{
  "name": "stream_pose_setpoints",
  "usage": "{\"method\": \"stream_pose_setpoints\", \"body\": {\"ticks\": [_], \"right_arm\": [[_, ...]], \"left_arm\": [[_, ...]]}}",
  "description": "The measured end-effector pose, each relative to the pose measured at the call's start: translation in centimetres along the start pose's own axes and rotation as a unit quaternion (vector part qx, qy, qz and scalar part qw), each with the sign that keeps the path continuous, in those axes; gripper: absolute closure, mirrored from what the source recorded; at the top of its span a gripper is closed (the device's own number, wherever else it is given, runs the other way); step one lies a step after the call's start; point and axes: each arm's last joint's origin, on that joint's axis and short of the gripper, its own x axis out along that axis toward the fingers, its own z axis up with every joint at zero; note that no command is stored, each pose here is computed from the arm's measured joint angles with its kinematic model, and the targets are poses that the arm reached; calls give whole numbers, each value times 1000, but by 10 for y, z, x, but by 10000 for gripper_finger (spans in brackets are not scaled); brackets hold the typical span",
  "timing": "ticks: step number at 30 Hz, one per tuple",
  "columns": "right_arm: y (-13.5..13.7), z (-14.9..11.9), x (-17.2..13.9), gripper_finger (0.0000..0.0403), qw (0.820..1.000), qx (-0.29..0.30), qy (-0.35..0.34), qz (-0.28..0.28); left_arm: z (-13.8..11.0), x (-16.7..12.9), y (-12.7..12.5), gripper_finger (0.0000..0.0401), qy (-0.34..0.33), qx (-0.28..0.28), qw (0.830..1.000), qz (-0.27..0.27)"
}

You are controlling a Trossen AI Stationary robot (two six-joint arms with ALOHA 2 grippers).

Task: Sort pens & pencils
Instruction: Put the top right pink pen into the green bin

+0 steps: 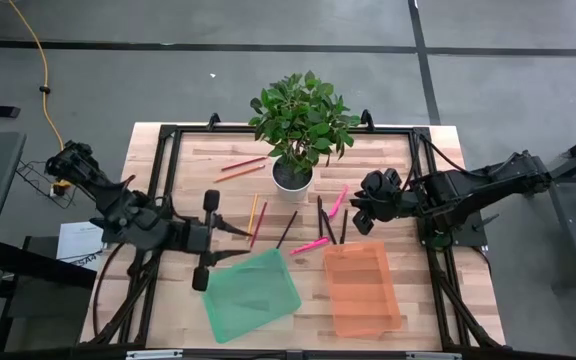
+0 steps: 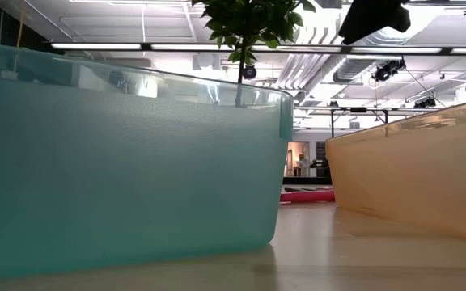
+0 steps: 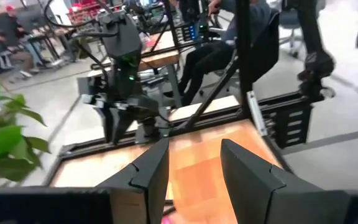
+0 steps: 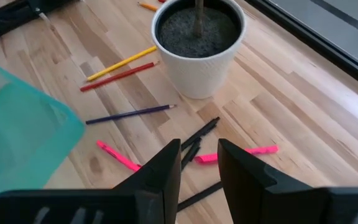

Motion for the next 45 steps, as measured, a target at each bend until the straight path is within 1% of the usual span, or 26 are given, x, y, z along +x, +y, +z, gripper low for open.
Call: {"method": "stream_pose_setpoints", "body": {"ticks": [4, 9, 14, 17, 23, 27, 31, 33, 36, 39, 43, 45], "right_arm": [[-3, -2, 1, 307, 1000, -10, 13, -12], [-10, -3, 3, 307, 999, -17, 46, -19], [-18, 1, 8, 307, 997, -27, 60, -32], [-25, 4, 14, 307, 995, -36, 80, -38], [-42, 6, 34, 307, 985, -26, 146, -91], [-49, 5, 43, 307, 976, -39, 179, -119], [-53, 3, 51, 307, 973, -74, 184, -115], [-57, -8, 60, 307, 974, -74, 195, -91], [-64, -30, 74, 307, 976, -51, 207, -48], [-70, -45, 77, 307, 975, -12, 217, -36], [-74, -52, 77, 307, 976, 41, 210, -41], [-73, -51, 80, 307, 979, 76, 189, -22]], "left_arm": [[-4, 6, 11, 267, 16, 3, 1000, 22], [-22, 14, 29, 267, 95, -20, 994, 54], [-46, 16, 48, 267, 199, -64, 975, 79], [-55, 16, 59, 267, 238, -77, 963, 98], [-57, 21, 77, 267, 237, -92, 958, 133], [-57, 24, 86, 268, 230, -102, 956, 154], [-57, 25, 95, 268, 224, -104, 953, 175], [-58, 26, 98, 268, 224, -102, 952, 181], [-58, 26, 99, 268, 226, -101, 951, 183], [-58, 26, 99, 268, 225, -104, 951, 187], [-58, 25, 100, 268, 225, -103, 949, 195], [-58, 25, 100, 268, 224, -102, 948, 201]]}}
